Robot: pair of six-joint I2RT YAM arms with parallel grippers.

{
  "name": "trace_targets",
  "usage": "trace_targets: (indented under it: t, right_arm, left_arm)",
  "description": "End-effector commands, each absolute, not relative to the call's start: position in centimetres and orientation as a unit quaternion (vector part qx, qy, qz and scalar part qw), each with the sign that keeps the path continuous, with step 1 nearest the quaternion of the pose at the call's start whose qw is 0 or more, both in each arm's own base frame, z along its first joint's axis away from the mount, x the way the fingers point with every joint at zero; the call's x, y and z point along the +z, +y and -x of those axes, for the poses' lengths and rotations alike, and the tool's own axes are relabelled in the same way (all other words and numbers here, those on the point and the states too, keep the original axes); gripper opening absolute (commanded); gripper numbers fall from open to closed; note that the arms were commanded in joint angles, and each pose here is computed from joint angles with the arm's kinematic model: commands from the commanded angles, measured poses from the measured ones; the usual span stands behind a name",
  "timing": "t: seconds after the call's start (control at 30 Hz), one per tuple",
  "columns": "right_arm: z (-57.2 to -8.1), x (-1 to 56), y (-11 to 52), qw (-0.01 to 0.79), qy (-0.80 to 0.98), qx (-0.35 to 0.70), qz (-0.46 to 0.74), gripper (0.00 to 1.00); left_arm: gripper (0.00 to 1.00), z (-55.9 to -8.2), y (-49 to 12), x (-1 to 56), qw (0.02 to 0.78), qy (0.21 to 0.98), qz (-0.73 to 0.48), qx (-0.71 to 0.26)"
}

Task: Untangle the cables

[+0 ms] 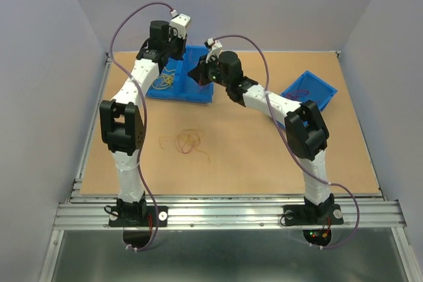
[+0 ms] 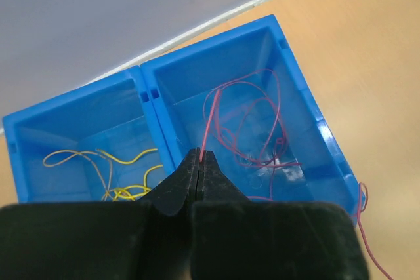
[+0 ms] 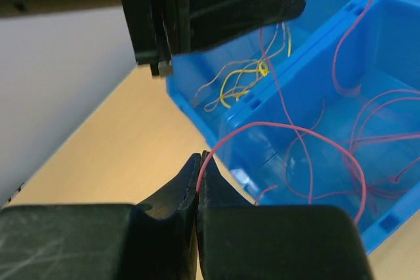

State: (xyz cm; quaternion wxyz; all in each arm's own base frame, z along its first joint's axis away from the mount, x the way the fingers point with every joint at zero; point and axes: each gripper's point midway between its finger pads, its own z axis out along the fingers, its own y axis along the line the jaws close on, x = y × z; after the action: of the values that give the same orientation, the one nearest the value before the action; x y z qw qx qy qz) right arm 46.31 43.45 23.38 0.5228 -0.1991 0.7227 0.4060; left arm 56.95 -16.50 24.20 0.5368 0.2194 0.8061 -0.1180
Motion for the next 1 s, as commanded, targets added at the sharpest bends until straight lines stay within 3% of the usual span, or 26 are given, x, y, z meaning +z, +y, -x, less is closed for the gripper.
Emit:
trace_targets:
  t: [0.0, 0.17, 0.33, 0.4, 0.47, 0.8, 0.97]
  right_arm:
    - [-49.0, 25.0, 43.7, 0.533, 0.704, 0.431, 0.188, 0.01]
    - [-52.3, 21.8, 43.6, 0.529, 0.716, 0.425, 0.166, 0.01]
    - [-54.2, 20.1, 44.1, 0.532, 0.716, 0.422, 0.16, 0.01]
    - [-54.8, 19.8, 44.4, 0.531, 0.713, 0.429, 0.158, 0.01]
    - [-55.2, 19.9, 44.5, 0.533, 0.713, 0.43, 0.151, 0.01]
    - [-57.2, 19.6, 42.4, 0.56, 0.73, 0.383, 0.084, 0.03]
    - [-58.1, 19.7, 41.5, 0.575, 0.732, 0.358, 0.064, 0.11]
  left_arm:
    - [0.0, -58.5, -17.2, 26.3, 0.56, 0.789, -0.223, -0.119]
    - [0.0, -59.9, -17.6, 21.8, 0.524, 0.813, -0.222, -0.123]
    - [0.0, -60.3, -17.6, 20.9, 0.517, 0.817, -0.222, -0.124]
    - [0.04, -59.8, -17.5, 21.9, 0.524, 0.811, -0.226, -0.13]
    - [0.18, -59.3, -17.5, 22.6, 0.529, 0.806, -0.228, -0.134]
    - [0.5, -57.7, -17.3, 25.3, 0.554, 0.79, -0.222, -0.141]
    - [0.56, -57.3, -17.5, 25.8, 0.558, 0.786, -0.221, -0.149]
